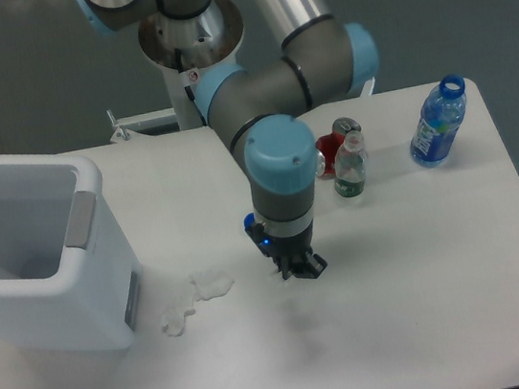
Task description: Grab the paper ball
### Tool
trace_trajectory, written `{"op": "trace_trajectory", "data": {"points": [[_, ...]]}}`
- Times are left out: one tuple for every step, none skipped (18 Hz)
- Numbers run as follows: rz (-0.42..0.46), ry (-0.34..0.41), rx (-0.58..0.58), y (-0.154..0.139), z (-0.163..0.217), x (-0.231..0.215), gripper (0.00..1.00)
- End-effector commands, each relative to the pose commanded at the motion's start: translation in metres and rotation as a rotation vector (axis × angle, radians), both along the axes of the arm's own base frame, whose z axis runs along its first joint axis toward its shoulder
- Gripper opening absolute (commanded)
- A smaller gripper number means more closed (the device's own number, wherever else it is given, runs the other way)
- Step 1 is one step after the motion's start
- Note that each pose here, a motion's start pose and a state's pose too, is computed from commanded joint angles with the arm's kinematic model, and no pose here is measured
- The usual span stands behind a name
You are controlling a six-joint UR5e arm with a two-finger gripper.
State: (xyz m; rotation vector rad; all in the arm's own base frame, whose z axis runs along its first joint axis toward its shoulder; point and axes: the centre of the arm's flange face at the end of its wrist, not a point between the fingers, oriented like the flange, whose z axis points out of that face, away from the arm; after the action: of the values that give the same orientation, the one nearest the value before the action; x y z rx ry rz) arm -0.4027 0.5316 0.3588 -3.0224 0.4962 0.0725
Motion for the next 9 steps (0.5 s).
{"op": "trace_trajectory", "data": {"points": [[0.005,0.009,0.008,-0.001,0.006,-0.004,0.00],[0.008,0.022,0.019,0.001,0.014,-0.007,0.00],[0.009,0.037,0.030,0.001,0.024,-0.011,0.00],[0.020,0.046,0.041,-0.001,0.034,-0.018,0.00],[0.030,0.041,0.058,-0.004,0.039,-0.025,0.00],[0.031,0.046,0.070,-0.004,0.048,-0.027,0.00],[0.034,0.050,0.072,-0.006,0.059,-0.029,0.00],[0.027,0.043,0.060,-0.005,0.065,-0.030,0.00],[0.026,0.037,0.047,-0.006,0.070,-0.032,0.00]]}}
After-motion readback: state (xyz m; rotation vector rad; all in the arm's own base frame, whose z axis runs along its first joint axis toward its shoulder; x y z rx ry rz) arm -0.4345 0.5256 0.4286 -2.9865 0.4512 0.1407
